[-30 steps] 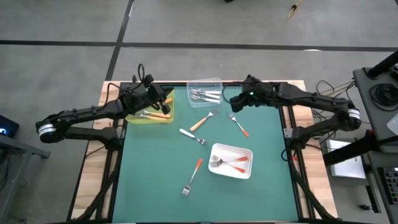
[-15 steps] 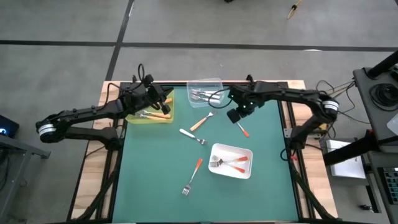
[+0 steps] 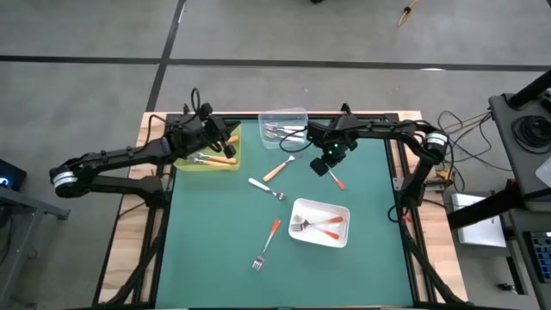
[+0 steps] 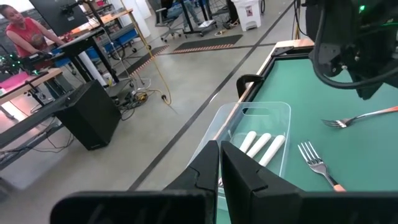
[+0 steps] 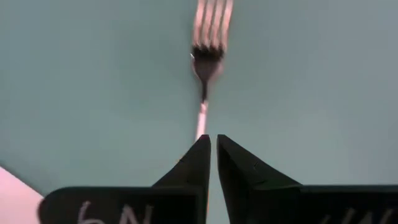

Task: Sort silverware by color (type)
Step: Put the orange fork into the white bin

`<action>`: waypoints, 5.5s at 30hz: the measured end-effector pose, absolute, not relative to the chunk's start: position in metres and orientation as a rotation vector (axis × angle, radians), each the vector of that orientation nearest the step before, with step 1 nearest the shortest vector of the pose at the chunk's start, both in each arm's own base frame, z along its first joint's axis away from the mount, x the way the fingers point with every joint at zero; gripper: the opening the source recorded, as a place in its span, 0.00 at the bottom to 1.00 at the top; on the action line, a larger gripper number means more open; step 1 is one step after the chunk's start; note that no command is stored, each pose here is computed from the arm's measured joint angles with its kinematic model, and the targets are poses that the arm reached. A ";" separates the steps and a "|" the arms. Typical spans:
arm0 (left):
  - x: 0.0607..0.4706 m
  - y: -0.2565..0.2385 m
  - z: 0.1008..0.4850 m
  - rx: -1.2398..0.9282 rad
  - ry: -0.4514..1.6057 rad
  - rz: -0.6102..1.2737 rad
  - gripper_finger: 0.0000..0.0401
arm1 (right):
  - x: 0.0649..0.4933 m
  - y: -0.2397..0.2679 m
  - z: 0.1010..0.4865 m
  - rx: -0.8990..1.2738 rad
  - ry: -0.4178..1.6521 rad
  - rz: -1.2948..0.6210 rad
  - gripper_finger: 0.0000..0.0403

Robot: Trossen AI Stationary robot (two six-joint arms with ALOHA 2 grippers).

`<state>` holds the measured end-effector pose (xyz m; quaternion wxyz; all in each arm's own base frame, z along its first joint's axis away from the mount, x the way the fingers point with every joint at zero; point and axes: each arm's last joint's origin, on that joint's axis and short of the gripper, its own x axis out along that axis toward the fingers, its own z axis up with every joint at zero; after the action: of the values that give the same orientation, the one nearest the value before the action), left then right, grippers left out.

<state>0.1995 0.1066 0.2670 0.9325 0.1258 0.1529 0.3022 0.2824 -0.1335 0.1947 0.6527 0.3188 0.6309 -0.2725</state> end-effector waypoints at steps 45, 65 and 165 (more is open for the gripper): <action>0.199 0.107 0.267 0.264 0.315 0.620 0.00 | 0.290 -0.138 0.150 0.643 1.506 -0.605 0.03; 0.200 0.107 0.267 0.264 0.314 0.620 0.00 | 0.269 -0.142 0.271 0.408 1.151 -0.609 0.03; 0.200 0.107 0.267 0.254 0.305 0.622 0.00 | 0.354 0.093 0.222 -0.164 1.451 0.300 0.03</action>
<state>0.1996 0.1067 0.2674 0.9327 0.1242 0.1491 0.3039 0.3535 0.0927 0.2220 0.7350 -0.0744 0.6600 0.1367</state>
